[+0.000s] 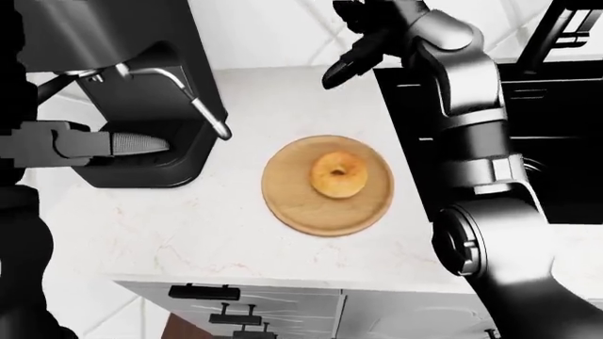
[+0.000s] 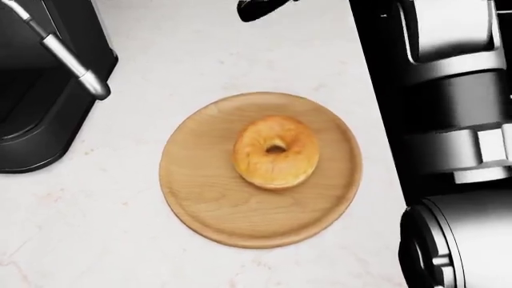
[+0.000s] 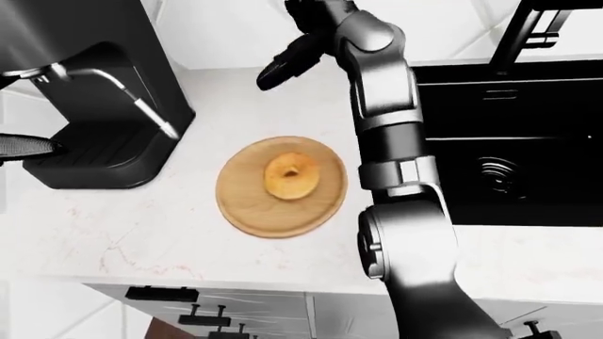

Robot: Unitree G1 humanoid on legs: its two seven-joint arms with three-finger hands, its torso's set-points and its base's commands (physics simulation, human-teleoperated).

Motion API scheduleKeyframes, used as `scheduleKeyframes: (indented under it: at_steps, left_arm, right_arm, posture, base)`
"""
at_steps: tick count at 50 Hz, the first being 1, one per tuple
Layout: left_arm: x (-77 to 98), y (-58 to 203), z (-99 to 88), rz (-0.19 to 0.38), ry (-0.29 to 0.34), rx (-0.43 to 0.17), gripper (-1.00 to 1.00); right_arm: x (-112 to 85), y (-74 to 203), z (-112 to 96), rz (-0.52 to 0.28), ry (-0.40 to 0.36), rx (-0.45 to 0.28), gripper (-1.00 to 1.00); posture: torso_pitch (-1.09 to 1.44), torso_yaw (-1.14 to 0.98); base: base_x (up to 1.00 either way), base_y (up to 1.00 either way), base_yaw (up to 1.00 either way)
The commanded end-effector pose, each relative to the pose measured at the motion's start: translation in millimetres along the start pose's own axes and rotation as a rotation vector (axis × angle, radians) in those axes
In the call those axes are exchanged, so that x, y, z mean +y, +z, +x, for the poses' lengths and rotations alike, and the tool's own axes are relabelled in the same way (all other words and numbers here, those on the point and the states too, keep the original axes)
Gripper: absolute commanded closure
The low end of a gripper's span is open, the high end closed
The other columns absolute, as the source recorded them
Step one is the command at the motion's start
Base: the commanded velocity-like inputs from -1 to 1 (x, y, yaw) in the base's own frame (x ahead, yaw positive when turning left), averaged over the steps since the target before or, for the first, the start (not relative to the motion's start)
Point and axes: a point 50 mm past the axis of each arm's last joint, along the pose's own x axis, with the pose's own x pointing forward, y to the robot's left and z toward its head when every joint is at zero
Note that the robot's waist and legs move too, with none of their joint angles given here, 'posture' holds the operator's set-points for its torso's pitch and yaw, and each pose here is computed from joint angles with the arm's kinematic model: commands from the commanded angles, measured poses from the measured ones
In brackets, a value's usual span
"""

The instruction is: Place the pastries on the plates.

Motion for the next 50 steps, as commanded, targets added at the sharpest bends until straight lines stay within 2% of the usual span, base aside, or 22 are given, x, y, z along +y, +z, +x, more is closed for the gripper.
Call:
scheduleKeyframes:
  at_steps: [1,4,8,12,21,26,33,41,50]
  left_arm:
    - [5.9,13.1,2.0,0.030,0.026,-0.067,-1.00]
    - [5.3,12.9,2.7,0.032,0.025,-0.067,-1.00]
    - [3.9,12.2,4.7,0.029,0.024,-0.068,-1.00]
    - [3.5,11.4,4.9,0.028,0.023,-0.068,-1.00]
    - [4.1,11.0,8.2,0.025,0.022,-0.074,-1.00]
    - [3.7,9.1,8.7,0.023,0.023,-0.074,-1.00]
    - [3.5,7.6,8.0,0.024,0.025,-0.073,-1.00]
    - [5.1,7.2,6.7,0.029,0.031,-0.071,-1.00]
    - [6.3,6.8,5.8,0.031,0.037,-0.071,-1.00]
  right_arm:
    - [-12.9,18.8,-4.4,0.035,-0.113,-0.053,-1.00]
    - [-11.3,21.4,-9.8,0.040,-0.125,-0.062,-1.00]
    - [-13.2,27.3,-21.4,0.054,-0.201,-0.080,-1.00]
    - [-10.3,31.2,-32.7,0.056,-0.239,-0.086,-1.00]
    - [-17.0,42.2,-78.7,0.064,-0.372,-0.082,-1.00]
    - [-24.0,46.9,-103.1,0.043,-0.438,-0.070,-1.00]
    - [-31.1,53.3,-121.8,0.019,-0.486,-0.063,-1.00]
    - [-43.4,50.1,-153.2,-0.037,-0.553,-0.023,-1.00]
    - [-51.0,51.3,-165.6,-0.081,-0.583,-0.014,-1.00]
  posture:
    - [0.00,0.00]
    - [0.00,0.00]
    - [0.00,0.00]
    - [0.00,0.00]
    - [0.00,0.00]
    - [0.00,0.00]
    - [0.00,0.00]
    - [0.00,0.00]
    - [0.00,0.00]
  base:
    - [0.00,0.00,0.00]
    - [0.00,0.00,0.00]
    - [0.00,0.00,0.00]
    - [0.00,0.00,0.00]
    - [0.00,0.00,0.00]
    - [0.00,0.00,0.00]
    - [0.00,0.00,0.00]
    - [0.00,0.00,0.00]
    - [0.00,0.00,0.00]
